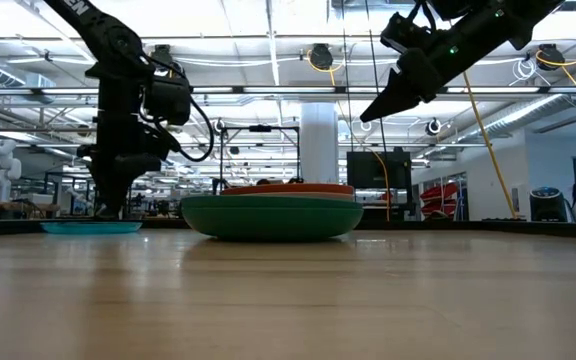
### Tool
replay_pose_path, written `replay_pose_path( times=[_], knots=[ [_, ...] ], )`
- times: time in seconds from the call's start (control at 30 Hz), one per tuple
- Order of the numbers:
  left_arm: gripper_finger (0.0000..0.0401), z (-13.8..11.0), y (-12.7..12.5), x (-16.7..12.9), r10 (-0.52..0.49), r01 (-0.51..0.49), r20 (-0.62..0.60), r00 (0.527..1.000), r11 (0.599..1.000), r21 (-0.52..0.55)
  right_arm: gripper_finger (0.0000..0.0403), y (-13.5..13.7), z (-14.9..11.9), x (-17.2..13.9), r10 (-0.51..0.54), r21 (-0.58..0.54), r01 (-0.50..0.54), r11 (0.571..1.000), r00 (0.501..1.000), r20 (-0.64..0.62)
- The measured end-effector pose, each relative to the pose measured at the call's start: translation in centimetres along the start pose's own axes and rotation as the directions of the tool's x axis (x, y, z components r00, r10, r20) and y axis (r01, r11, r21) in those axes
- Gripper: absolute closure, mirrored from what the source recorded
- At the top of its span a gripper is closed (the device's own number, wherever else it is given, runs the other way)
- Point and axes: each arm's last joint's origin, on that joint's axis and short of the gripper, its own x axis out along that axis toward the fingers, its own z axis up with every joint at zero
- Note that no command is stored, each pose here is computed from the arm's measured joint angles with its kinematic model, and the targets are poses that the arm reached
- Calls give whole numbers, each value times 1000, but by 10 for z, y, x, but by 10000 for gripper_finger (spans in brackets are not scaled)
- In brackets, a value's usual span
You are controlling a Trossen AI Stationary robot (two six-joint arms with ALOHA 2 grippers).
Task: Stack plastic plates
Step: Stack the blue plate on top of the orange plate
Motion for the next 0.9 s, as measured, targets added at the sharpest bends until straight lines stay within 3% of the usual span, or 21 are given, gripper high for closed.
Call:
replay_pose_path(
  times=[0.23, 0.9],
  knots=[
    [245, 2, -2, 7, -12, 13, 65, 998, 1000, -15, 365, 0, 0, 0, 0, 0, 0, 1000, 1000, 0],
    [242, -20, -2, 33, 60, -59, 52, 997, 998, -27, 365, 0, 0, 0, 0, 0, 0, 1000, 1000, 0]
  ],
)
